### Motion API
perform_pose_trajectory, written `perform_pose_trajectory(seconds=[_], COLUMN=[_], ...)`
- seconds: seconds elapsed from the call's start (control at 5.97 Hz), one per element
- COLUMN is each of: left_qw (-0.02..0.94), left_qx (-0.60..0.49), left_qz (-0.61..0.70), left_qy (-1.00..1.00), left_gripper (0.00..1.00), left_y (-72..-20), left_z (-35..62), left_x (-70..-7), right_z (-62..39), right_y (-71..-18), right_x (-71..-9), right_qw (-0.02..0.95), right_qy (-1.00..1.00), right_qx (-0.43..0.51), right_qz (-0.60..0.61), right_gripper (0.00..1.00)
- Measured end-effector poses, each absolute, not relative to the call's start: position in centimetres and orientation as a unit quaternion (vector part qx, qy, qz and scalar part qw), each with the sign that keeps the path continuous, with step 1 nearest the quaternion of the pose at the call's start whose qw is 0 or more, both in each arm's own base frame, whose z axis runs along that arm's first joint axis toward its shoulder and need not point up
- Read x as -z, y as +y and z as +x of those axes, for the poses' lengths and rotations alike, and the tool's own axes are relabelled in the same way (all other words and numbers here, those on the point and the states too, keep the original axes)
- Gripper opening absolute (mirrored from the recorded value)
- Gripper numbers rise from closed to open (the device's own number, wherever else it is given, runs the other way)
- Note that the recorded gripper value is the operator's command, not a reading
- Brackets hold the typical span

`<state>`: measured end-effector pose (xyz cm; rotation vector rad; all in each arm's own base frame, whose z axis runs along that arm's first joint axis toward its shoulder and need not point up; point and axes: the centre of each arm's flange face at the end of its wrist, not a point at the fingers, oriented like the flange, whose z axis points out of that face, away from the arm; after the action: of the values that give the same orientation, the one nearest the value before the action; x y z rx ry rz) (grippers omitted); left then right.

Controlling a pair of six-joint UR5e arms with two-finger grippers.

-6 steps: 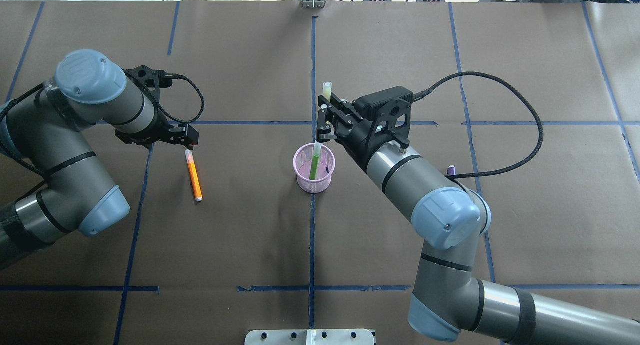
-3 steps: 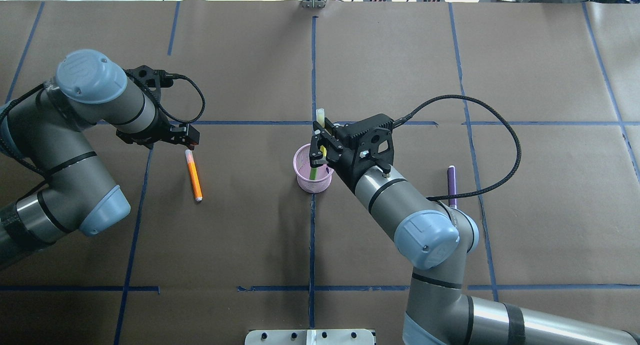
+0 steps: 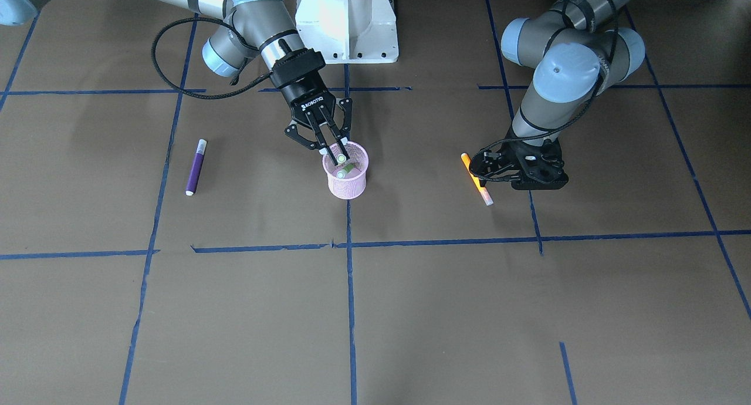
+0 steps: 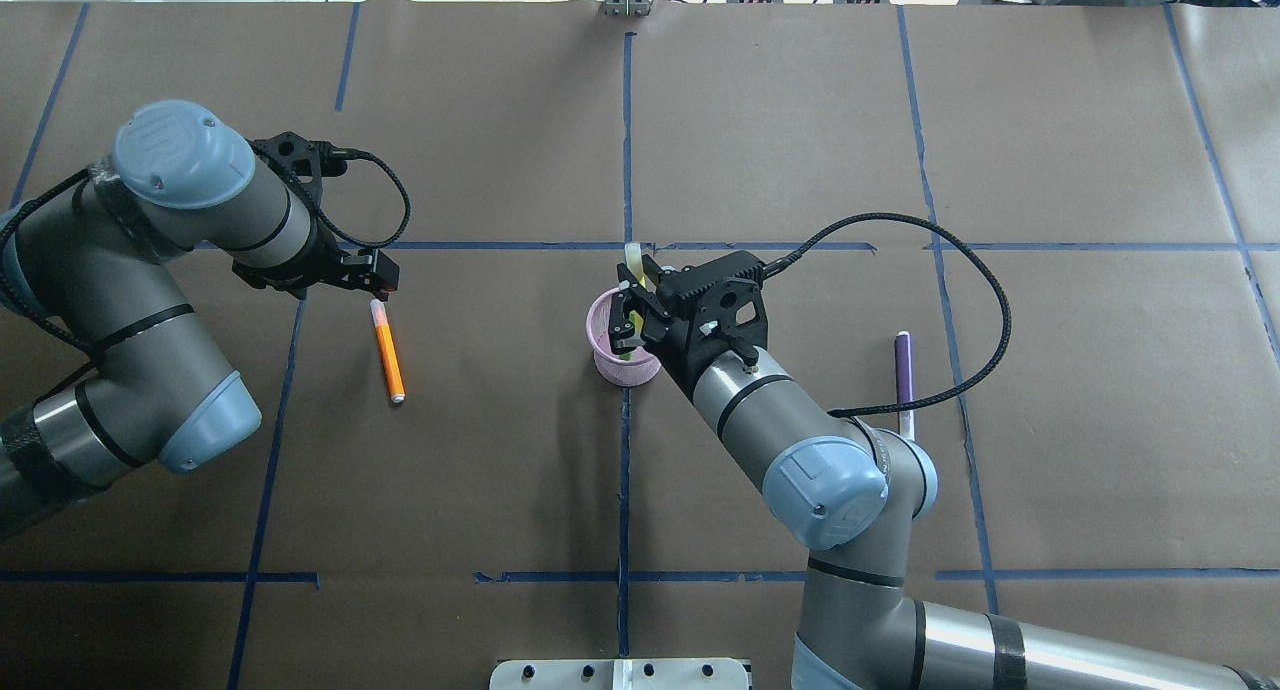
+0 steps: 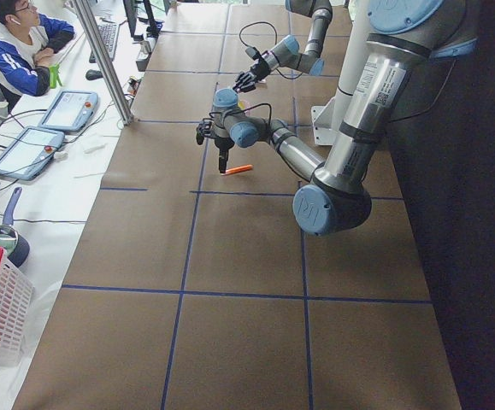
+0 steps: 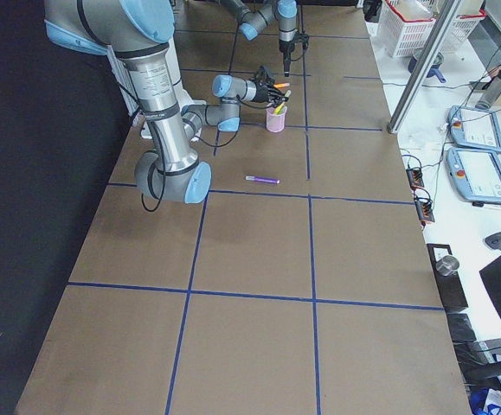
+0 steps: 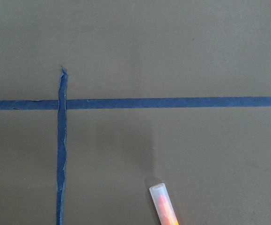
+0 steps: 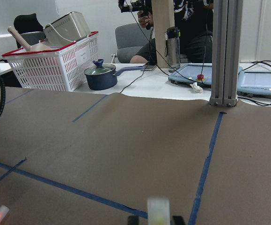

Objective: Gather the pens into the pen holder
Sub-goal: 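Lower the yellow highlighter into the pink cup and open the right gripper, then withdraw the right gripper while the left gripper grasps the orange marker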

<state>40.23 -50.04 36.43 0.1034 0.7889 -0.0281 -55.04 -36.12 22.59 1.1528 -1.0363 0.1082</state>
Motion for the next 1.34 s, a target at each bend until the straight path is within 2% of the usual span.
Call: perform_pose_trajectory(seconds=[0.84, 1.34], left_qw=[0.921, 0.924], left_qx=[0.025, 0.069], left_qz=[0.042, 0.0], left_qy=[0.386, 0.376], left_gripper=[1.0, 1.0], left_y=[-50.0, -48.4], left_z=[41.3, 44.2], left_x=[-35.9, -37.3], right_z=[-52.6, -45.0], right_y=[-37.7, -43.7], right_x=[-20.3, -19.7], right_qw=[0.729, 0.838], right_qy=[-0.463, -0.412], right_qx=[-0.023, 0.036], right_qz=[0.504, 0.357], right_gripper=[1.0, 1.0])
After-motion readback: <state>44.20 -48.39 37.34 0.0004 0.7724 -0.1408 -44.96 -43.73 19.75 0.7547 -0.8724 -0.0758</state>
